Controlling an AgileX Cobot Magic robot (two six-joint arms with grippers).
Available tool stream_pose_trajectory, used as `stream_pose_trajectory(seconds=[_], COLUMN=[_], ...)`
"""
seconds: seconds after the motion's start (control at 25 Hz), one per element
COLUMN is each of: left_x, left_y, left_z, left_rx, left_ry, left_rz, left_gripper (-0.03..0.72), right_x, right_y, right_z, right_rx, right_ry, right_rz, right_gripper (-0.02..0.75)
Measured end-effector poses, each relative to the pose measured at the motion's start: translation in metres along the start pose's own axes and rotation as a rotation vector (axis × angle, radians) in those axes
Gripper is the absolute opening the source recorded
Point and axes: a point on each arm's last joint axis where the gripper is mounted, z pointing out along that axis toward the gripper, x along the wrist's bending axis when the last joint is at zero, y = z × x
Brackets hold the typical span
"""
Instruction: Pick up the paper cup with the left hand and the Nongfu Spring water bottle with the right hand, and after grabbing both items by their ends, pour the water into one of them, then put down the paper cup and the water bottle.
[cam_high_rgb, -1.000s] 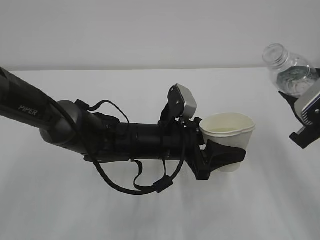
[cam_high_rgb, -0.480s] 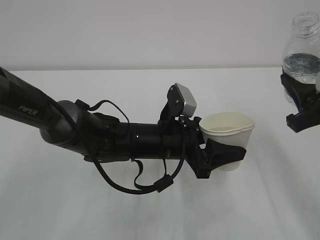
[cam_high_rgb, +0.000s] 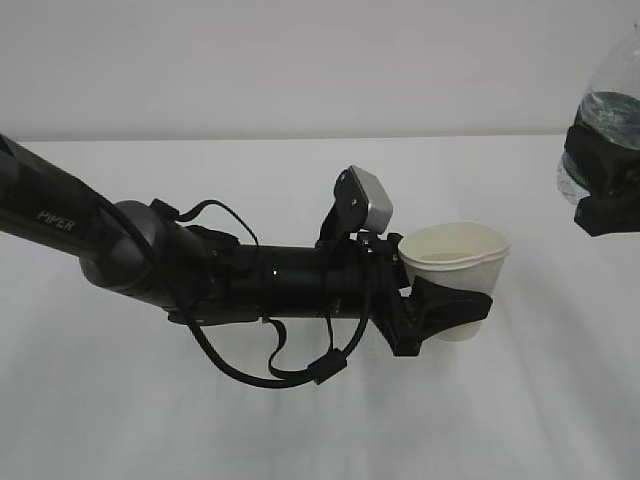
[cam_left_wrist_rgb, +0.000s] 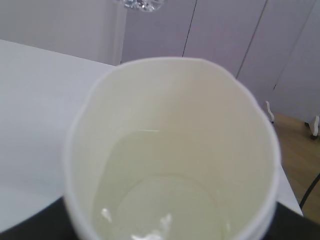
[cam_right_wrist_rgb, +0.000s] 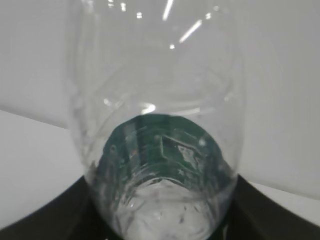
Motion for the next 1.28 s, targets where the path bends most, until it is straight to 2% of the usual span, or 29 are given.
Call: stream_pose_trajectory(seconds=[0.32, 0.64, 1.28], left_x=[0.0, 0.0, 0.001], left_y=[0.001, 0.002, 0.001], left_z=[0.0, 0.0, 0.0], left_rx=[-0.009, -0.03, -0.033], left_ry=[-0.005, -0.003, 0.004], left_rz=[-0.001, -0.01, -0.018], left_gripper=[0.422, 0.422, 0.421], right_x=[-0.003, -0.001, 0.006], right_y=[0.003, -0.019, -0.065], right_z=[0.001, 0.012, 0.025], right_rx=[-0.045, -0.034, 0.13], right_ry=[-0.036, -0.036, -0.042], right_rz=[0.15, 0.27, 0.298], right_gripper=[0.405, 0.405, 0.405])
